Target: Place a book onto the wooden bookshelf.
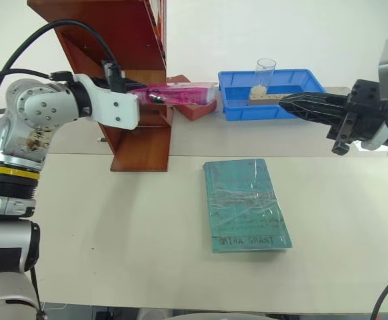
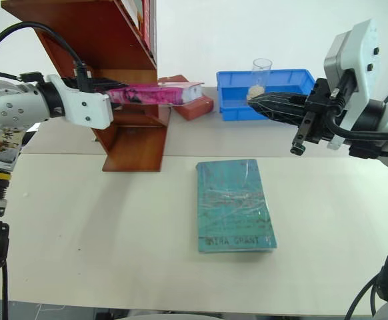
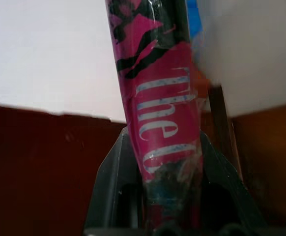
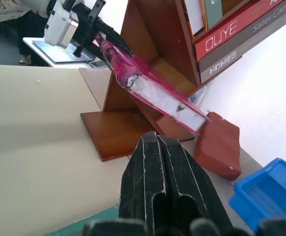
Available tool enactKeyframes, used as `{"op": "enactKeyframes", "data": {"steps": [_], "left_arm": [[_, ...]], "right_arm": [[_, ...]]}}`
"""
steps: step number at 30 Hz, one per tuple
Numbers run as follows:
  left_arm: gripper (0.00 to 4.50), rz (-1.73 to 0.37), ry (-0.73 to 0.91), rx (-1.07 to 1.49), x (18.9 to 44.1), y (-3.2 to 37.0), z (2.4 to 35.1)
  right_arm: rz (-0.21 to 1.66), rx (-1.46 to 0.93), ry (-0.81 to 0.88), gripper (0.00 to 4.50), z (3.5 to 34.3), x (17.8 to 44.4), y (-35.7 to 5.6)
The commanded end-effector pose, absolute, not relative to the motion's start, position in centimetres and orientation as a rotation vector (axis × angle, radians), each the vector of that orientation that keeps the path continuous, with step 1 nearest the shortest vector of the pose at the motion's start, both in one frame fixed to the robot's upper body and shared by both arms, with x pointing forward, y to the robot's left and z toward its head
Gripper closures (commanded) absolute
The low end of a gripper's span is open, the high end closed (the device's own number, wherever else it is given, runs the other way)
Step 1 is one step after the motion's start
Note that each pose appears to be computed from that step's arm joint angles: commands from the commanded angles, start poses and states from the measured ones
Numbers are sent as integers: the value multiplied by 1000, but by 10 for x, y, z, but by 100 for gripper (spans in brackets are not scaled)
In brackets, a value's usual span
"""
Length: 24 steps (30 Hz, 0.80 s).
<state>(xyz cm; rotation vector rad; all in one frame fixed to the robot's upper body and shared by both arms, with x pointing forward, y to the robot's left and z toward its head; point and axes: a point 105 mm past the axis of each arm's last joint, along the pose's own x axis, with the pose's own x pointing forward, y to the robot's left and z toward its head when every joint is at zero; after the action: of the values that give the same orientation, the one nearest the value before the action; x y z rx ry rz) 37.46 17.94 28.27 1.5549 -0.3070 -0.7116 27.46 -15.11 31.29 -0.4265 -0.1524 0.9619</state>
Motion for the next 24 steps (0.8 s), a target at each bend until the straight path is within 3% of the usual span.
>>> {"op": "enactKeyframes", "data": {"steps": [1,5,13,18,24], "left_arm": [[387,-659,-328,1586,373,185,301],[387,-639,-260,1555,379,197,297],[5,-648,-149,1549,378,214,289],[5,-667,-63,1392,367,229,290],[5,-703,-131,1111,331,235,328]], "right_arm": [[952,-445,-204,450,324,273,-150],[951,-445,-208,450,325,274,-149],[947,-451,-198,450,323,275,-151],[940,-453,-191,450,324,277,-155],[924,-500,-162,450,323,282,-168]]}}
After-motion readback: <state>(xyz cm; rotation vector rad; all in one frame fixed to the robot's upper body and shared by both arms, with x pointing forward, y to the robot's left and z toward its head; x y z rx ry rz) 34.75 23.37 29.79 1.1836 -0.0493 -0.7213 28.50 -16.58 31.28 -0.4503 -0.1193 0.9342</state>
